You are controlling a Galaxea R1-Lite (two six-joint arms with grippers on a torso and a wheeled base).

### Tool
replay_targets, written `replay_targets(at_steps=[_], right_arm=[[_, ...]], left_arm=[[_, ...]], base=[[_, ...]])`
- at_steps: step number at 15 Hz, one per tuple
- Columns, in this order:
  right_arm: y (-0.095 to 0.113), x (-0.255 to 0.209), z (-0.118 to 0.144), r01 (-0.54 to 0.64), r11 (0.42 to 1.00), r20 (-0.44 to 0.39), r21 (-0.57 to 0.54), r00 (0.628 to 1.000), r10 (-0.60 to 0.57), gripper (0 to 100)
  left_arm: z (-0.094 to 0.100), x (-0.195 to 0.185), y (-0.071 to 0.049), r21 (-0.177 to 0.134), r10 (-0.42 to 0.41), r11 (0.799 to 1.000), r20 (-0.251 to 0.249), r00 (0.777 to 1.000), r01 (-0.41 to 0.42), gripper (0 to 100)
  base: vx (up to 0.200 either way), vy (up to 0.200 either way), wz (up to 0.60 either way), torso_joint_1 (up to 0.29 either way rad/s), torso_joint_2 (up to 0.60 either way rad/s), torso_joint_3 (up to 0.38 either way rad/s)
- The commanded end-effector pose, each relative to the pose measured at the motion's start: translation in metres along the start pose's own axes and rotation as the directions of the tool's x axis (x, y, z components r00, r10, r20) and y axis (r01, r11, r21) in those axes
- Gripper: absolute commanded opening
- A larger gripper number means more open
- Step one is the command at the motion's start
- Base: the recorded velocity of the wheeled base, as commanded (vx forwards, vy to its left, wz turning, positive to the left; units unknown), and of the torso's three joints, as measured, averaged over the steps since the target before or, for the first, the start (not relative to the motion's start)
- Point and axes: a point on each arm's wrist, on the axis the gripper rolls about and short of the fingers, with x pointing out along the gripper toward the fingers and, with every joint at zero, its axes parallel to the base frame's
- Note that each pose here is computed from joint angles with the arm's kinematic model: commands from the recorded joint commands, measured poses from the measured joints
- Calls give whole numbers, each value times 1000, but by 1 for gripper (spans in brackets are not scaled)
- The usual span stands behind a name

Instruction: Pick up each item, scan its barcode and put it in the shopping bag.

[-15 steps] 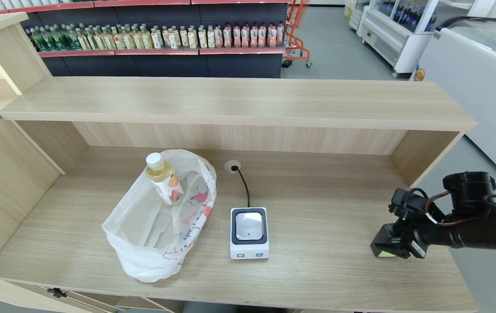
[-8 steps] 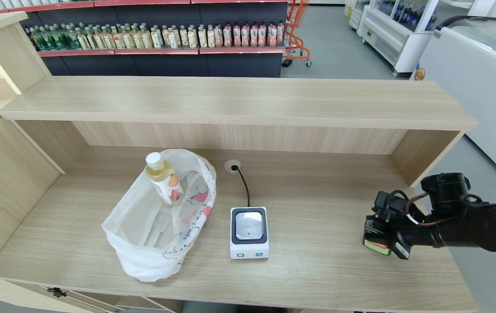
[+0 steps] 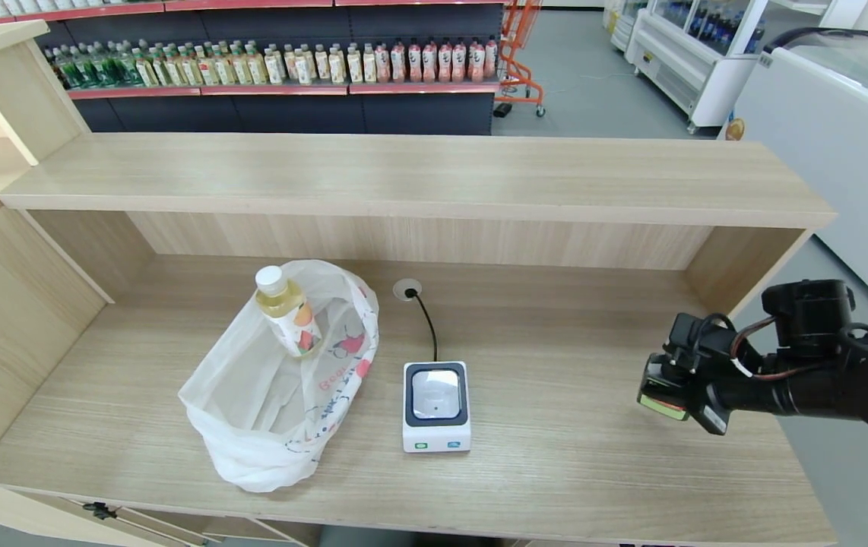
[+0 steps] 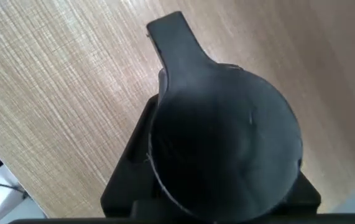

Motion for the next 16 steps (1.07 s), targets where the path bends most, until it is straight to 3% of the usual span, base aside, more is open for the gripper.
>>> replay_targets(at_steps=[1, 2, 4, 6, 8, 10, 12, 14, 16], right_arm=[[4, -45, 22, 103, 983, 69, -150, 993, -94, 0], [9, -57, 24, 134, 962, 89, -237, 989, -116, 0], [15, -72, 29, 258, 843, 205, -471, 962, -180, 0], [22, -69, 39, 322, 651, 386, -687, 921, -48, 0], [43, -60, 48, 396, 408, 488, -823, 860, 149, 0], [67, -33, 58, 452, 250, 514, -856, 790, 335, 0], [89, -13, 64, 504, 110, 497, -856, 747, 442, 0], [101, 0, 73, 560, 26, 495, -828, 708, 504, 0], [105, 12, 87, 657, -21, 531, -754, 628, 570, 0]], left_arm=[[0, 0, 0, 0, 0, 1000, -1, 1000, 0, 100], [0, 0, 0, 0, 0, 1000, -1, 1000, 0, 100], [0, 0, 0, 0, 0, 1000, -1, 1000, 0, 100], [0, 0, 0, 0, 0, 1000, -1, 1000, 0, 100], [0, 0, 0, -2, 0, 1000, -1, 1000, 0, 100], [0, 0, 0, 0, 0, 1000, -1, 1000, 0, 100], [0, 0, 0, 0, 0, 1000, -1, 1000, 0, 100], [0, 0, 0, 0, 0, 1000, -1, 1000, 0, 100], [0, 0, 0, 0, 1, 1000, -1, 1000, -1, 100]], base=[[0, 0, 0, 0, 0, 0], [0, 0, 0, 0, 0, 0], [0, 0, 0, 0, 0, 0], [0, 0, 0, 0, 0, 0], [0, 0, 0, 0, 0, 0], [0, 0, 0, 0, 0, 0], [0, 0, 0, 0, 0, 0], [0, 0, 0, 0, 0, 0], [0, 0, 0, 0, 0, 0]])
